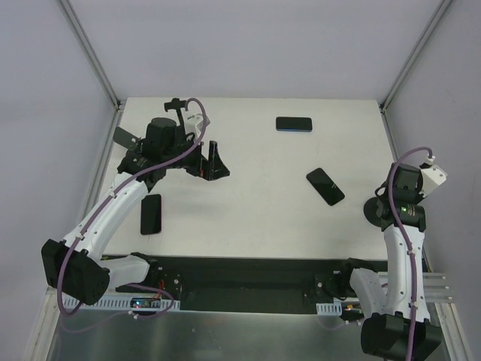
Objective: Place the phone on the phone stand
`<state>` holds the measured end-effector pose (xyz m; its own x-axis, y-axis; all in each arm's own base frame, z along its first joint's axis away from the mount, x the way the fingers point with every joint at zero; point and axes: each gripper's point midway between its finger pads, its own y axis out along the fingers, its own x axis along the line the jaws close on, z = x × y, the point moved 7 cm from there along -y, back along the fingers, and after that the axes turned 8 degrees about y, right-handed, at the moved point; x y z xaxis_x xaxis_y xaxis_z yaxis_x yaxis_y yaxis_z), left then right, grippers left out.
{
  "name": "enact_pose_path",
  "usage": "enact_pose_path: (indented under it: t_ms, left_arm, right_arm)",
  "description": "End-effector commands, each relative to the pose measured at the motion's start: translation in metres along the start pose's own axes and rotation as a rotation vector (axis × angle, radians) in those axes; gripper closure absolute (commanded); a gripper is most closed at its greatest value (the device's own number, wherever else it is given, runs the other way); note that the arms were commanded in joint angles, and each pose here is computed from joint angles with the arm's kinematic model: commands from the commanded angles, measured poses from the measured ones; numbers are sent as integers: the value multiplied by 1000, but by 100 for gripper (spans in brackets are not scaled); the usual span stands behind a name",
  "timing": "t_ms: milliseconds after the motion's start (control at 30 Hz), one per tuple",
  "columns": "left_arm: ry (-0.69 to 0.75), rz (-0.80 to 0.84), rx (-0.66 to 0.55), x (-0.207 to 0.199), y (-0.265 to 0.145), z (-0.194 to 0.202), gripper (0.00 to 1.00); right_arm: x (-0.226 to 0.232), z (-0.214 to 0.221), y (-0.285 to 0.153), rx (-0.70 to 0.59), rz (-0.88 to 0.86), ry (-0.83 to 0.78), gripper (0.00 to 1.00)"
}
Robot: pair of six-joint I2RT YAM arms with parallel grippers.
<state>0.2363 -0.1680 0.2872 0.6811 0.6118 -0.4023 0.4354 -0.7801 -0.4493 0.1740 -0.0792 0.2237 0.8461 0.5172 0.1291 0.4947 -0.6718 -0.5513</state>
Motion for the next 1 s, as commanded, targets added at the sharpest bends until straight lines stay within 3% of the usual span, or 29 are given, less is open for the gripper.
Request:
enact_pose_path:
  t_ms: [0, 200, 400, 533, 633, 833, 967]
  left_arm:
    - [114, -11, -66, -4, -5, -3, 7]
    - [126, -98, -85, 4, -9, -1, 7]
    - [135, -127, -98, 5, -12, -1, 6]
    - [138, -148, -92, 9, -10, 1, 6]
    - [136, -149, -87, 11, -8, 2, 6]
    - [121, -155, -55, 18, 0, 8, 6]
    - [115, -151, -40, 20, 5, 10, 6]
  right_arm:
    - [-2, -26, -15, -109, -45, -9, 99]
    - [14, -40, -53, -164, -281, -66, 99]
    - [38, -33, -89, -149, -524, -226, 99]
    - [71, -5, -125, -17, -891, -337, 99]
    - [91, 17, -148, 72, -1072, -416, 99]
    - [126, 63, -189, 148, -1240, -597, 99]
    - [144, 90, -198, 206, -1245, -667, 99]
